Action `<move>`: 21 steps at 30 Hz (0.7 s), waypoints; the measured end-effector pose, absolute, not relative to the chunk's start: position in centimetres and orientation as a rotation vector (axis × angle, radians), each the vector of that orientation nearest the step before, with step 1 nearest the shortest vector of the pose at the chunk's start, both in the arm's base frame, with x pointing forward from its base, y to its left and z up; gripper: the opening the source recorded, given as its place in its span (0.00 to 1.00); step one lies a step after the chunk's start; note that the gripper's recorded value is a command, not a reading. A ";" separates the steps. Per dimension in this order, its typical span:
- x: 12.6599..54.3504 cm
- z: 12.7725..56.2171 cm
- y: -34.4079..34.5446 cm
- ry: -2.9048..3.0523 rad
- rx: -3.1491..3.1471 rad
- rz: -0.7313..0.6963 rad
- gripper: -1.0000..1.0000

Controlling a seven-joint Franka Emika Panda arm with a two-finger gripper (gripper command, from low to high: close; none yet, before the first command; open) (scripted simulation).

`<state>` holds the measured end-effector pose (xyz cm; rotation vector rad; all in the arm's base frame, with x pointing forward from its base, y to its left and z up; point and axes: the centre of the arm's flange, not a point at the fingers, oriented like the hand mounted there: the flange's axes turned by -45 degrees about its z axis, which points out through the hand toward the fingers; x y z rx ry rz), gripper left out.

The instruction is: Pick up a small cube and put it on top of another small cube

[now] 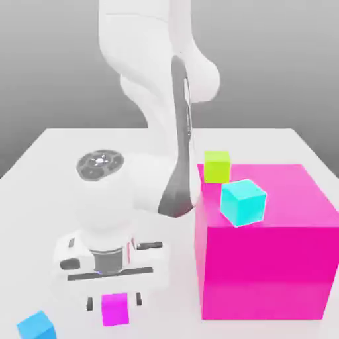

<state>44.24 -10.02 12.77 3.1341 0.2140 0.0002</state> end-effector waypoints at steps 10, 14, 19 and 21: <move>44.2 18.1 -10.0 0.213 3.135 -0.001 0.00; 43.3 21.4 -11.1 0.198 3.160 -0.015 0.00; 43.2 27.0 -5.9 0.433 3.155 -0.008 0.00; 42.7 29.2 -4.3 0.514 3.149 -0.006 0.00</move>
